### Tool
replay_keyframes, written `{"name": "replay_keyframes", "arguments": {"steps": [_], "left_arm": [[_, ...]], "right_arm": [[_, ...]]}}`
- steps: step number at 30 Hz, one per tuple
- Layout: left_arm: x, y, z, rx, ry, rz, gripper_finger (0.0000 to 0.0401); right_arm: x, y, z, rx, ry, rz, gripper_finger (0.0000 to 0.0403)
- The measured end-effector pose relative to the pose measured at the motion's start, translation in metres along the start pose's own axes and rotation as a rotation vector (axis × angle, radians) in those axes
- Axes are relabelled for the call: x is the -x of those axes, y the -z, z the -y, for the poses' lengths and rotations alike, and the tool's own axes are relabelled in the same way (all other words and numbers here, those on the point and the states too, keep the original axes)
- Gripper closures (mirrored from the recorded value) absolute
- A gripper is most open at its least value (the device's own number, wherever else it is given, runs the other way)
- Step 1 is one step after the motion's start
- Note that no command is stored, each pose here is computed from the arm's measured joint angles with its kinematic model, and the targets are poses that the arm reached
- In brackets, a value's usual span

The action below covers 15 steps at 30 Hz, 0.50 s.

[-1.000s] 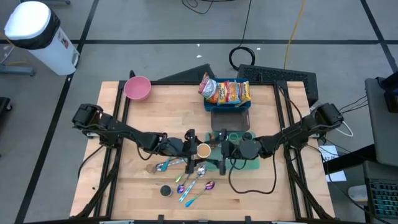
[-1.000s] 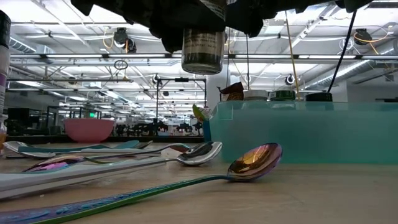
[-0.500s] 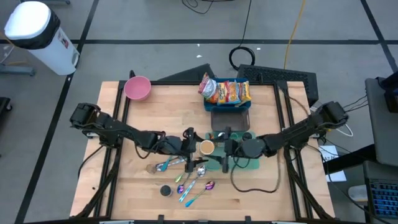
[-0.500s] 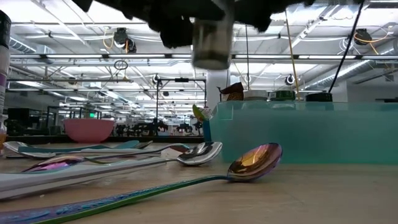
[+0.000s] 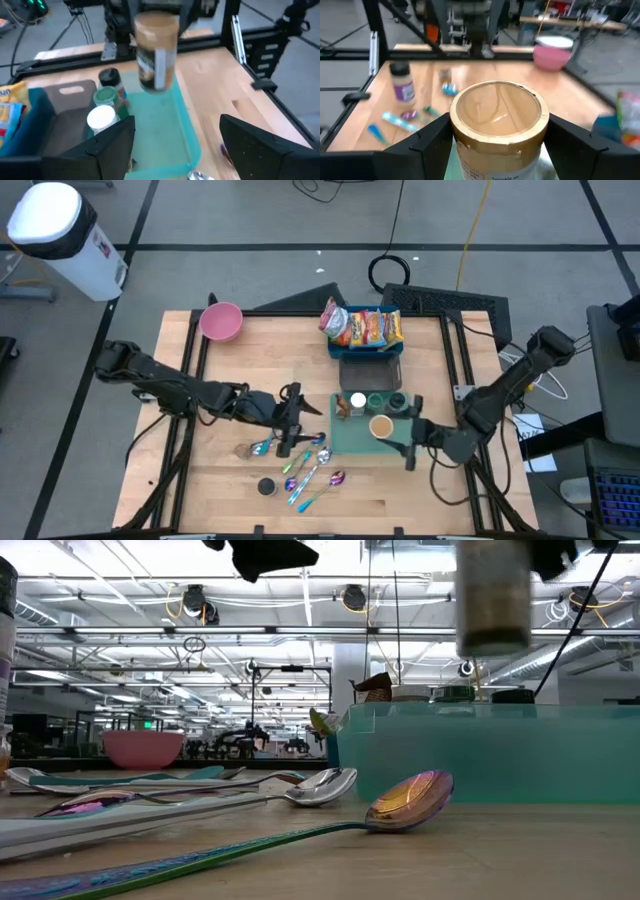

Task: Pick & Place Food Item
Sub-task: Put the gold seasoning bottle into the green bin

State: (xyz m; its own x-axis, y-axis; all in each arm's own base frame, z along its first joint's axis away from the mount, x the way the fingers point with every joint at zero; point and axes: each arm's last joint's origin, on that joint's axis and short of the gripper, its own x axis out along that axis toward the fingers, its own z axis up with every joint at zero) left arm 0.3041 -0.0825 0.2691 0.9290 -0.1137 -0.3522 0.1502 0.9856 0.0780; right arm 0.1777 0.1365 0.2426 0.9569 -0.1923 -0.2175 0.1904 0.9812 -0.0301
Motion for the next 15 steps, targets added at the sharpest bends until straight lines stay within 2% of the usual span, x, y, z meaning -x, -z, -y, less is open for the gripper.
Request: {"name": "replay_keyframes", "arguments": {"steps": [7,15], "left_arm": [[-0.01,0.008,-0.008,0.06,-0.034,-0.036,0.0116],[-0.01,0.008,-0.01,0.1,-0.042,-0.036,0.0119]], "right_arm": [[0.013,0.054,0.006,-0.063,-0.024,-0.077,0.0144],[0.024,0.086,0.011,-0.079,-0.055,-0.126,0.0144]]}}
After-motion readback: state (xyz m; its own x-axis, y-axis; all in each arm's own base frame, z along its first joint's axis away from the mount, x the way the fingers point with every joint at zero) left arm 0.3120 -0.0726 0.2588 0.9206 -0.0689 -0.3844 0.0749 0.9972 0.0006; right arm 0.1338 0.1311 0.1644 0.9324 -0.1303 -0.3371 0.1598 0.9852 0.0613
